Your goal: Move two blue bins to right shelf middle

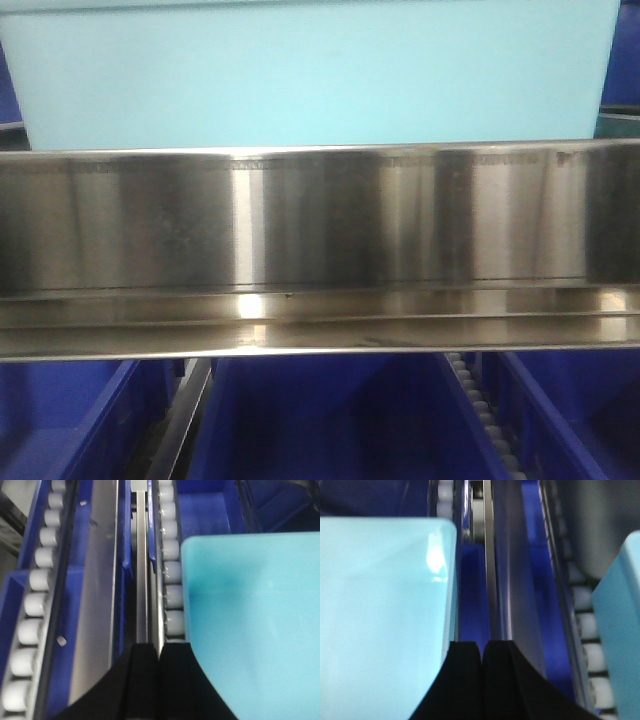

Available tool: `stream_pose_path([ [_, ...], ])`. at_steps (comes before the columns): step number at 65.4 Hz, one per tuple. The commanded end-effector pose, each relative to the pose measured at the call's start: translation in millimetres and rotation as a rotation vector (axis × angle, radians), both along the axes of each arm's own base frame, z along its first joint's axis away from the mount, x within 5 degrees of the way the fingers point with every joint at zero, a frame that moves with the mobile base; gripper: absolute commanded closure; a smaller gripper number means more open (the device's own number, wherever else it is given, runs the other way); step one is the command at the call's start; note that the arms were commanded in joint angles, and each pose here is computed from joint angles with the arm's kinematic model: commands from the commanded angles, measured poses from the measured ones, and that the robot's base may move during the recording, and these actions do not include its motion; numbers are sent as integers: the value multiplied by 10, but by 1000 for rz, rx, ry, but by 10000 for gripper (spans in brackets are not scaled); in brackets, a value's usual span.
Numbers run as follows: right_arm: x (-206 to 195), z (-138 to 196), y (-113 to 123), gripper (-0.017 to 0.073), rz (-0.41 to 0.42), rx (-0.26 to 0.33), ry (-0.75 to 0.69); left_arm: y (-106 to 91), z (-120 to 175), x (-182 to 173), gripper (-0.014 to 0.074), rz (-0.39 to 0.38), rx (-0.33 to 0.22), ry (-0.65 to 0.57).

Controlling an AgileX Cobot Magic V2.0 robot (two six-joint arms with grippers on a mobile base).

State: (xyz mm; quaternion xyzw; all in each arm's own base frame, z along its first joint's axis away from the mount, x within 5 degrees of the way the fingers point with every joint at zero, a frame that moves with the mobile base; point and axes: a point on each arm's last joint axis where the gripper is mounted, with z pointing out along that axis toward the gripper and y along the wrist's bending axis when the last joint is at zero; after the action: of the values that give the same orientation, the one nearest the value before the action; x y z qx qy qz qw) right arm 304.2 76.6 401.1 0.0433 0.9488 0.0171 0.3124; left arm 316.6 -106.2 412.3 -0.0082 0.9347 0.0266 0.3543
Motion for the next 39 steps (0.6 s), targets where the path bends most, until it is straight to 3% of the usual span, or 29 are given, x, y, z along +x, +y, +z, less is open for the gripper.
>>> stream_pose_path([
  [1,37,-5,30,716,-26,-8,29,-2,21,-17,705,32,-10,5],
  [22,120,-88,109,701,-19,-20,74,-77,-88,54,685,20,-44,44],
  [30,120,-88,109,490,-19,-20,74,-107,-138,79,533,17,-58,67],
  [35,128,-84,114,301,-16,-15,65,-113,-172,86,351,20,-54,85],
  [39,131,-92,127,259,-13,-3,69,-109,-210,80,279,23,-47,103],
])
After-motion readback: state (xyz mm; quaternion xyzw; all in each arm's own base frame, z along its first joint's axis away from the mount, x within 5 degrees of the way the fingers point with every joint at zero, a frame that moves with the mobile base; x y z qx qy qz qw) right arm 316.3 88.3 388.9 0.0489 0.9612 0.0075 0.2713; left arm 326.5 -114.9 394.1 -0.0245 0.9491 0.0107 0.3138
